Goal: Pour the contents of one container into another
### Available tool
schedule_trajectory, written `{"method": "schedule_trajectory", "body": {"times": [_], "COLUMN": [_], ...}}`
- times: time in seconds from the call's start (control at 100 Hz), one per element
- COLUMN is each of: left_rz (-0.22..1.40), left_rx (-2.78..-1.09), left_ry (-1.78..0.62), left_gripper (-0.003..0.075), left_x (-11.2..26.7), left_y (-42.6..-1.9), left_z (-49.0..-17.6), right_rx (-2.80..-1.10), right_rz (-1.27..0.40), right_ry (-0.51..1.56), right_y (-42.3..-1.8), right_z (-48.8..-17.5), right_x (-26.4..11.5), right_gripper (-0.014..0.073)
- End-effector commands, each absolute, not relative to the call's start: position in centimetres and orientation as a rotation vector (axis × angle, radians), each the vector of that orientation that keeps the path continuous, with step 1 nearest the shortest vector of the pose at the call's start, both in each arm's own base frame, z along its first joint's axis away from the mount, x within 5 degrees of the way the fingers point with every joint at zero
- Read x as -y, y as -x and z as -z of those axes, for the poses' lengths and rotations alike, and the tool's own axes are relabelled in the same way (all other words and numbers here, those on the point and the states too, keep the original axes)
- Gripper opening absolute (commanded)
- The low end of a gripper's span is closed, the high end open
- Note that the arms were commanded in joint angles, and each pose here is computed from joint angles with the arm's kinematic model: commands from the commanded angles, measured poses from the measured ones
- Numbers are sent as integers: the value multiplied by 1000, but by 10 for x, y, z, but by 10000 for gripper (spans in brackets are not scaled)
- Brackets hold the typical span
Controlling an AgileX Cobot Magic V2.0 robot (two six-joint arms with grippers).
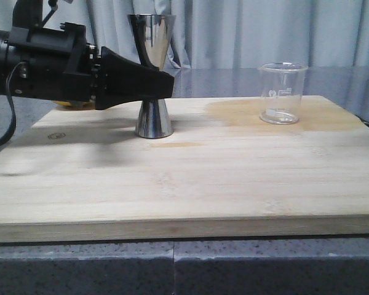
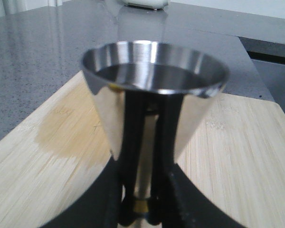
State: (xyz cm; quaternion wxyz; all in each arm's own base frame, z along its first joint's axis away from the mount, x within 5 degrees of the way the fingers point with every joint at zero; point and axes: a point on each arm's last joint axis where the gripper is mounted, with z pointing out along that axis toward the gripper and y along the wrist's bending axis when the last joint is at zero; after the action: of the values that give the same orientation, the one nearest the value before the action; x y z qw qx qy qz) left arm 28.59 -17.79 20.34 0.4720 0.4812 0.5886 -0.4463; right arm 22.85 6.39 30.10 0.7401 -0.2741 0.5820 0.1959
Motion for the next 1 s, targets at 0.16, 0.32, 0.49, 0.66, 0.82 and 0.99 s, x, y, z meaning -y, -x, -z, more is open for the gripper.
{"method": "schedule_trajectory", "body": {"times": [0.16,0.32,0.49,0.66,0.82,0.99], "left_rz": [1161,1162,1163,1165,1171,1173], "left_rx": [-1305,-1303,-1303,-1301,-1307,-1305], "left_ry": [-1183,-1183,-1183,-1183,-1179,-1179], "left_gripper": [87,87,87,117,213,248], "left_x": [178,178,178,178,178,178], "left_y": [-281,-281,-281,-281,-281,-280], "left_z": [-226,-226,-226,-226,-226,-226], "right_rx": [-1177,-1177,-1177,-1177,-1177,-1177], "right_rz": [-442,-442,-442,-442,-442,-442], "right_ry": [562,562,562,562,562,560], "right_y": [-225,-225,-225,-225,-225,-225], "right_z": [-320,-320,-320,-320,-320,-320], "right_x": [-62,-62,-62,-62,-62,-62], "right_gripper": [566,566,566,566,566,566]}}
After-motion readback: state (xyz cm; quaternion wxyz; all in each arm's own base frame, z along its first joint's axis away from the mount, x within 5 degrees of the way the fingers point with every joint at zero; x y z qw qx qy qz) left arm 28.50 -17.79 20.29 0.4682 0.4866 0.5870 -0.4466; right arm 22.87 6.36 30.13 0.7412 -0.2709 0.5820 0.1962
